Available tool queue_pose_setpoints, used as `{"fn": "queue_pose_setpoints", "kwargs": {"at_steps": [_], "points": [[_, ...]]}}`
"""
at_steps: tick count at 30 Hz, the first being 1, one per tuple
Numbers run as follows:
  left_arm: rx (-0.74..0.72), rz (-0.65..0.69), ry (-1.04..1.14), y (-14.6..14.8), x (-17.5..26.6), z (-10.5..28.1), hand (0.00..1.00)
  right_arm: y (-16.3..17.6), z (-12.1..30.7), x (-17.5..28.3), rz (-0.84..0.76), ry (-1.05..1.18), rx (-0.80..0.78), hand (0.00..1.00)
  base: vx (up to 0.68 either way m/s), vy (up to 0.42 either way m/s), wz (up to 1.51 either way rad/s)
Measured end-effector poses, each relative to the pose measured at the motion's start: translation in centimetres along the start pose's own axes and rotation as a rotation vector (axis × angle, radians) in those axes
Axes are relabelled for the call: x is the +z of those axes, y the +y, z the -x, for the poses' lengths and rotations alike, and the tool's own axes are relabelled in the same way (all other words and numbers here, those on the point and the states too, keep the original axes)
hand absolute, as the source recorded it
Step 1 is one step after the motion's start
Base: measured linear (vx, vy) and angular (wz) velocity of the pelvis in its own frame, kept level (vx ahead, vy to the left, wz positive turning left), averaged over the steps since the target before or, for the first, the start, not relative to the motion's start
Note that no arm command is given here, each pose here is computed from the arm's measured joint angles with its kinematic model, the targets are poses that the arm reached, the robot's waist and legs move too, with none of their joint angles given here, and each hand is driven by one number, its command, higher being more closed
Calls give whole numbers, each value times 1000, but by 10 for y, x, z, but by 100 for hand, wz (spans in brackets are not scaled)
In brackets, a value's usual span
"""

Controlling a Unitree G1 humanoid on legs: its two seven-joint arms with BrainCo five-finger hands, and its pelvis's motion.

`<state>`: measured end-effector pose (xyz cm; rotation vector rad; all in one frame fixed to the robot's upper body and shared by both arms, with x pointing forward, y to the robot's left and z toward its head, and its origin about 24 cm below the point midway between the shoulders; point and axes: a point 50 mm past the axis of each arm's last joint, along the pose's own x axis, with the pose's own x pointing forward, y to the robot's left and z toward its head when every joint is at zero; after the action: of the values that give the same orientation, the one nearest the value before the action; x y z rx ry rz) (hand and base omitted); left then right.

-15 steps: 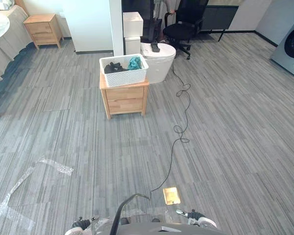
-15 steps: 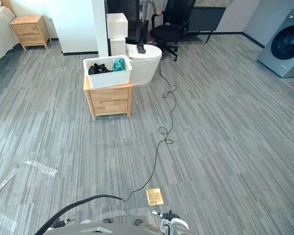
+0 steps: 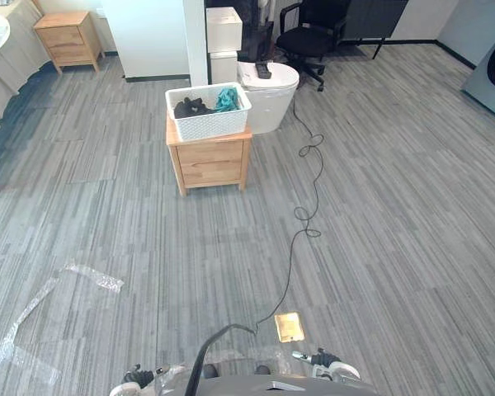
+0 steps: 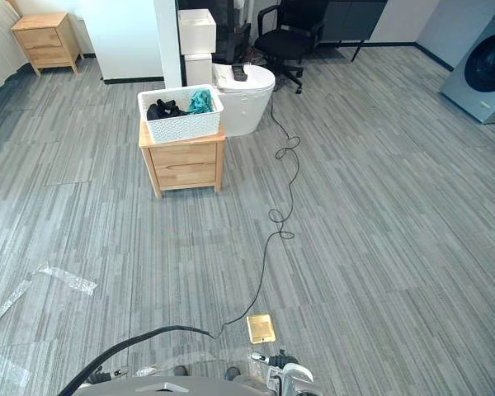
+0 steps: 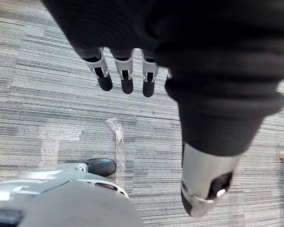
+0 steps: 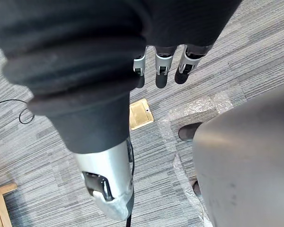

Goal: Pick up the laundry basket with both hands and put the clothes into the washing machine.

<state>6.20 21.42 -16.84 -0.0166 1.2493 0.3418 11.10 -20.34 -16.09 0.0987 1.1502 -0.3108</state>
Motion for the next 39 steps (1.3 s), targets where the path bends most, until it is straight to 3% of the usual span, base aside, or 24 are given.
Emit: {"fn": "queue_pose_setpoints", "kwargs": {"at_steps": [29,35,39], "points": [[16,-2,8,4,2,-1,0,8,-1,11,33,-26,21,0,-3,-1,-2],[27,15,-11,9,12,-3,0,-4,-1,7,-155,-20,-20,0,70,27,48],[40,72,19,13,9,-3,0,9,0,20,-227,-83,13,0,229,55,8]]}}
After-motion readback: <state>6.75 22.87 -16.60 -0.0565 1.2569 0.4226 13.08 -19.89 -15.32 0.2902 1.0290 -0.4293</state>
